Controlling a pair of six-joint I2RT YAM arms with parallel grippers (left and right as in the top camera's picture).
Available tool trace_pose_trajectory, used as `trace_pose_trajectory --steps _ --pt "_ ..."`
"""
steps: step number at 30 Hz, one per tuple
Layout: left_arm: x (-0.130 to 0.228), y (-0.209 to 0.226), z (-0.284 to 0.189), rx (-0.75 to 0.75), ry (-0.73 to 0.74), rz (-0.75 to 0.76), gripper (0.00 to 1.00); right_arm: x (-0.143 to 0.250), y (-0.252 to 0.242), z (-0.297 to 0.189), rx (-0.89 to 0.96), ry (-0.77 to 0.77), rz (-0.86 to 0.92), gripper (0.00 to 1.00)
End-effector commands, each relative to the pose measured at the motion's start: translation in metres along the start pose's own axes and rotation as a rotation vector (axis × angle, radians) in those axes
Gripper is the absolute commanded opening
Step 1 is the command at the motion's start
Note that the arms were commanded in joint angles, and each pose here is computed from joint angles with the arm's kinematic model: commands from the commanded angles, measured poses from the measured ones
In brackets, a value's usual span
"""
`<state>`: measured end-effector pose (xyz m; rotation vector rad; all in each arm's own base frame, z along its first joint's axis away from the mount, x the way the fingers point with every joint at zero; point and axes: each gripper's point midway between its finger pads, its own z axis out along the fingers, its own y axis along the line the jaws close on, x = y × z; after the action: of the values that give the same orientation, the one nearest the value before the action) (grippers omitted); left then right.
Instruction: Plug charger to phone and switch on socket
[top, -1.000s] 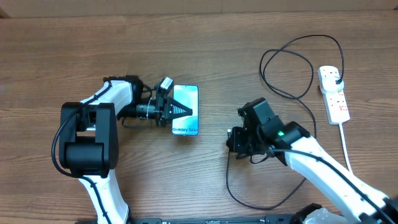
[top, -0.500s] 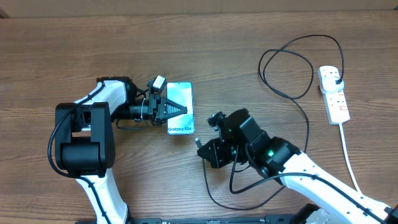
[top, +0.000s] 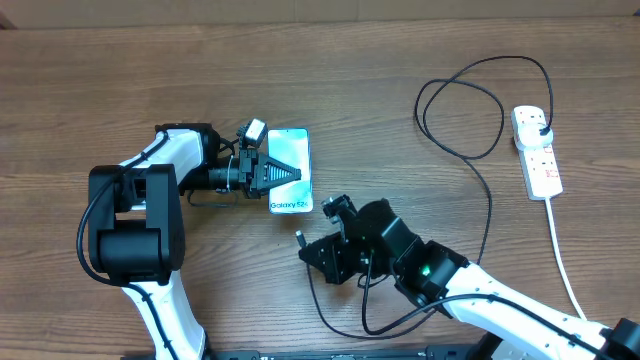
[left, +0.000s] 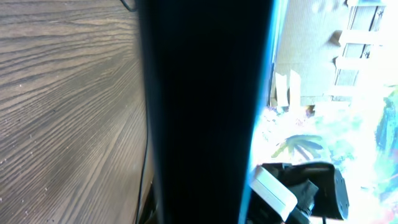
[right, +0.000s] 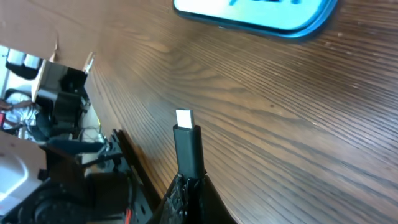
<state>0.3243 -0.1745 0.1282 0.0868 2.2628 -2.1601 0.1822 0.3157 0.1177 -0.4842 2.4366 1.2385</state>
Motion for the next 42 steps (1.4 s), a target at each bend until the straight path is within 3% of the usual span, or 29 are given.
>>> trace_pose_trajectory --steps 1,11,21,42 --pt "-0.005 -0.023 0.000 0.054 -0.024 0.035 0.04 -0.008 -0.005 0.001 0.072 -0.080 0.080 0.04" --pt "-0.004 -0.023 0.004 0.054 -0.013 0.049 0.04 -0.023 -0.010 0.005 0.105 -0.174 0.158 0.04" --pt "-0.002 -0.023 0.008 0.055 -0.001 0.051 0.04 -0.020 -0.024 0.029 0.118 -0.158 0.160 0.04" --pt "-0.008 -0.021 0.009 0.056 -0.001 0.121 0.04 -0.013 -0.017 0.031 0.085 -0.115 0.099 0.04"
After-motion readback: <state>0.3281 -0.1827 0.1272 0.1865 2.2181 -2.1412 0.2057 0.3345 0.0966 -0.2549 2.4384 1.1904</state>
